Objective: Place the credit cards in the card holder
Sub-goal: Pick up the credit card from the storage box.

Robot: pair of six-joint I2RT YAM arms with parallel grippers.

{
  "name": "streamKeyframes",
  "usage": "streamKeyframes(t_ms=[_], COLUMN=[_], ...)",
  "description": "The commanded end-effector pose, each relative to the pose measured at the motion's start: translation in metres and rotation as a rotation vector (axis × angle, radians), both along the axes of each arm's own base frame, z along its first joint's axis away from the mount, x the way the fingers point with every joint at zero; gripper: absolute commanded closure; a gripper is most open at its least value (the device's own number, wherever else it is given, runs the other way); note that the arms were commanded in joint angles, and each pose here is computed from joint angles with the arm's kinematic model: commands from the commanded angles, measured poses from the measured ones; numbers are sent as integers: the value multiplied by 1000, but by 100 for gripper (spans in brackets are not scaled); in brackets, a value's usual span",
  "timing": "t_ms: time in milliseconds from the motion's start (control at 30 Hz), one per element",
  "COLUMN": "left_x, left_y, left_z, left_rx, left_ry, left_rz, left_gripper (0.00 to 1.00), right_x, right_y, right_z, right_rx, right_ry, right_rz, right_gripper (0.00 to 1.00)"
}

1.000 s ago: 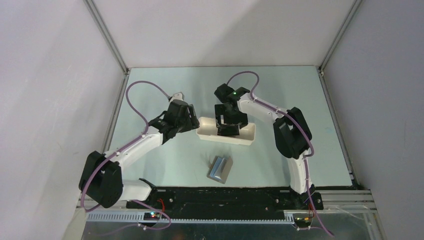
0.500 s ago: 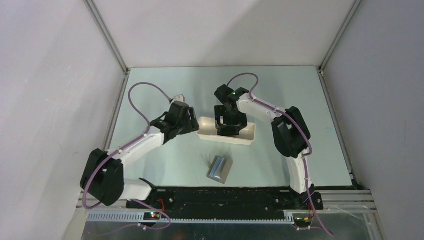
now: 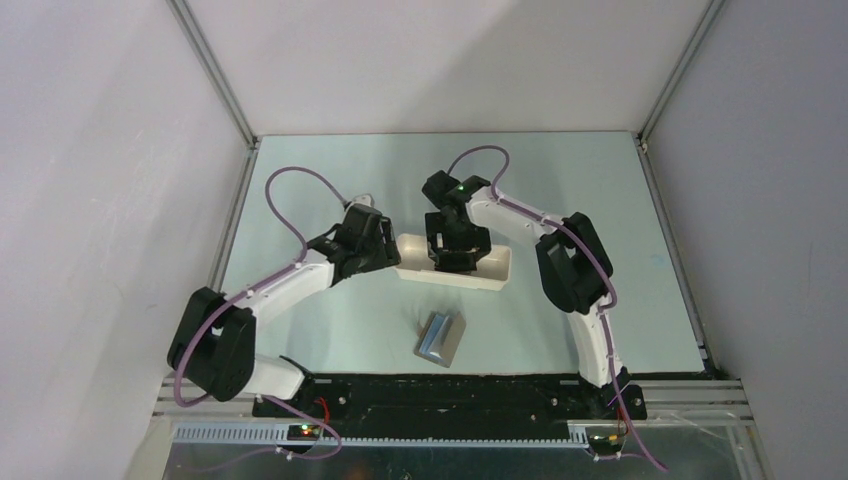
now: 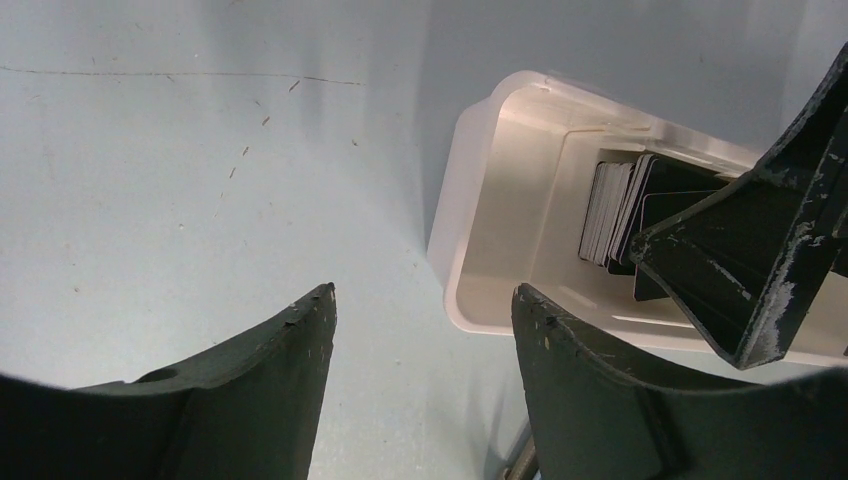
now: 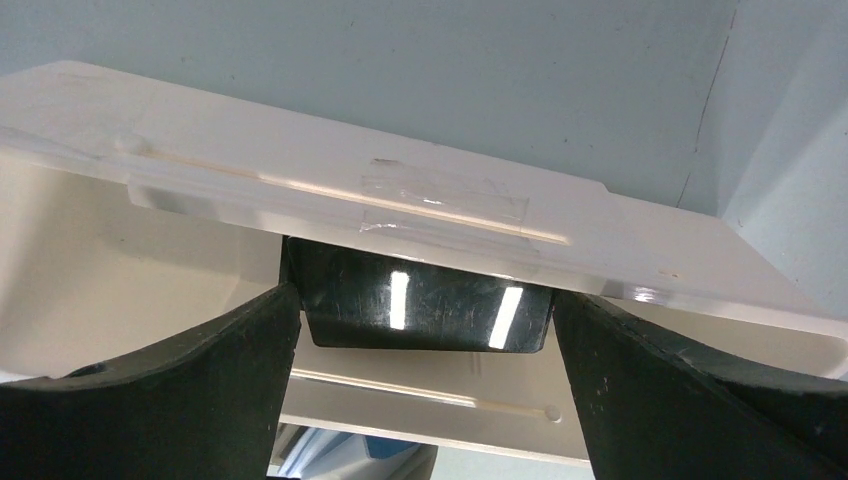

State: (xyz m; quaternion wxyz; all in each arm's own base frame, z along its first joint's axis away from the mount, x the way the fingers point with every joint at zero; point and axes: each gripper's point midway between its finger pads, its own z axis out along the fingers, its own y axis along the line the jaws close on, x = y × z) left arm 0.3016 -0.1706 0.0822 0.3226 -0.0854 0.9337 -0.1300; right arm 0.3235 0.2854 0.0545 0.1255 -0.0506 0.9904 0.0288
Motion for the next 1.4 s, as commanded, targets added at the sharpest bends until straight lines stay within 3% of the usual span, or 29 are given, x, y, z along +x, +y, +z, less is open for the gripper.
streamKeyframes(t_ms=[0, 367, 500, 700, 1367], left_x=[5, 3, 2, 0, 0], left_y=[-3, -3, -3, -3, -10], left_z=[2, 1, -1, -2, 3], left_rx=[-4, -7, -5, -6, -23], left_ry=[-12, -9, -4, -3, -8], left_rz=[-17, -21, -23, -24, -46], left_gripper=[30, 31, 31, 31, 31], right_x=[6, 4, 5, 6, 15], right_y=[2, -5, -11, -14, -19], right_z=[1, -17, -17, -13, 41], right_rx=[-32, -169, -195, -174, 33], right_ry=[-20, -28, -31, -34, -82], right_rz=[-9, 18, 18, 11, -30], right_gripper=[1, 1, 8, 14, 18])
